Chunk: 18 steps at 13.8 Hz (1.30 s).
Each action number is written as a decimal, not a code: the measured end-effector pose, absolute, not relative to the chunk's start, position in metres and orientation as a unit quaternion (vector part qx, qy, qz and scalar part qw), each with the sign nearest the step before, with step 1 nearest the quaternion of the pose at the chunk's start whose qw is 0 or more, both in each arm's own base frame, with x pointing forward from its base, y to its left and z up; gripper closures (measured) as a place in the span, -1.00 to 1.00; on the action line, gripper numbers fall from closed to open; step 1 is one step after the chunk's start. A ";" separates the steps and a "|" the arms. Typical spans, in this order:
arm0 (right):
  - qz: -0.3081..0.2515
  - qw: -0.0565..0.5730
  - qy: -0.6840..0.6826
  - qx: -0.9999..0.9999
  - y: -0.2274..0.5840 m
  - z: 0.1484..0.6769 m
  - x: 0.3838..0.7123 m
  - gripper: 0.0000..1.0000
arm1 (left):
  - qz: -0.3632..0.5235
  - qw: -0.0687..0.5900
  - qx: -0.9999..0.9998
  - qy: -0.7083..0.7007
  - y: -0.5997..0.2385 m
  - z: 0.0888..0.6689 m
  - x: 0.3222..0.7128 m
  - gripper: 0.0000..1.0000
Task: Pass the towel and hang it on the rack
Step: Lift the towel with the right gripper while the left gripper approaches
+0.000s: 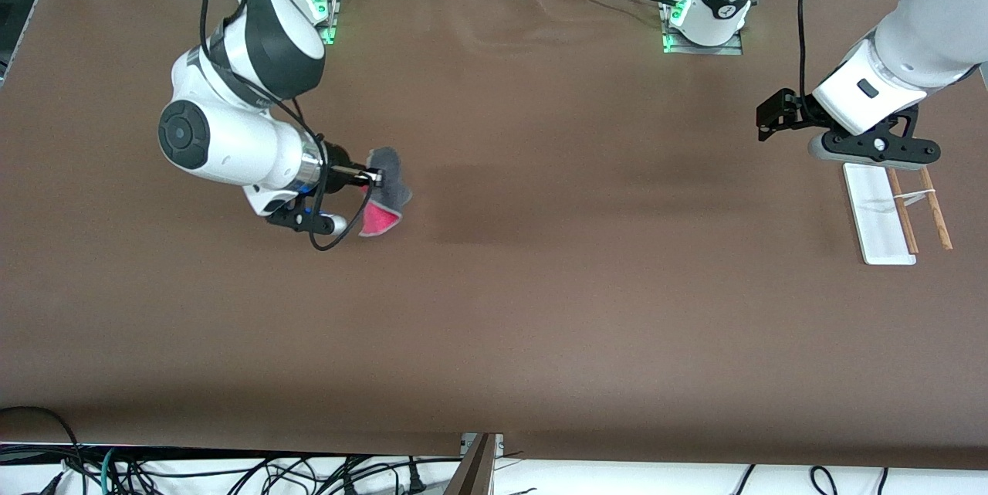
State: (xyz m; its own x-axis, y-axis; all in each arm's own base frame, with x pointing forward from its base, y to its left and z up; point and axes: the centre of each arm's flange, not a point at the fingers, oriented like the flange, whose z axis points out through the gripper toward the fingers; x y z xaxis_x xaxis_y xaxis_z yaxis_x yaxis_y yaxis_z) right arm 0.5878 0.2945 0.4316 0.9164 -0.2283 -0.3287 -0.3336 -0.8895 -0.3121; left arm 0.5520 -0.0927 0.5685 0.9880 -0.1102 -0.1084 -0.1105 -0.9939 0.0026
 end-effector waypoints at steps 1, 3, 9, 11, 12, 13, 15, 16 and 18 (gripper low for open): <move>0.157 0.204 0.178 -0.950 0.312 0.444 0.584 0.93 | 0.063 0.002 -0.996 0.058 -0.095 0.563 0.553 -1.00; 0.190 0.235 0.238 -0.923 0.344 0.467 0.575 0.93 | 0.077 0.002 -0.995 0.065 -0.103 0.549 0.557 -1.00; 0.264 0.311 0.395 -0.823 0.412 0.517 0.562 0.93 | 0.136 -0.107 -0.975 0.139 -0.168 0.489 0.566 -1.00; 0.274 0.321 0.430 -0.798 0.433 0.527 0.556 0.93 | 0.120 -0.180 -0.953 0.212 -0.178 0.480 0.572 -1.00; 0.276 0.326 0.441 -0.789 0.444 0.530 0.553 0.93 | 0.112 -0.207 -0.941 0.244 -0.180 0.477 0.575 -1.00; 0.276 0.332 0.449 -0.782 0.453 0.532 0.550 0.93 | 0.105 -0.233 -0.929 0.267 -0.182 0.475 0.576 -1.00; 0.276 0.338 0.458 -0.775 0.466 0.532 0.546 0.93 | 0.087 -0.277 -0.904 0.316 -0.190 0.475 0.576 -1.00; 0.276 0.339 0.461 -0.772 0.471 0.531 0.544 0.93 | 0.076 -0.297 -0.888 0.343 -0.194 0.475 0.575 -1.00; 0.277 0.342 0.468 -0.766 0.477 0.532 0.542 0.93 | 0.057 -0.326 -0.860 0.388 -0.199 0.472 0.573 -1.00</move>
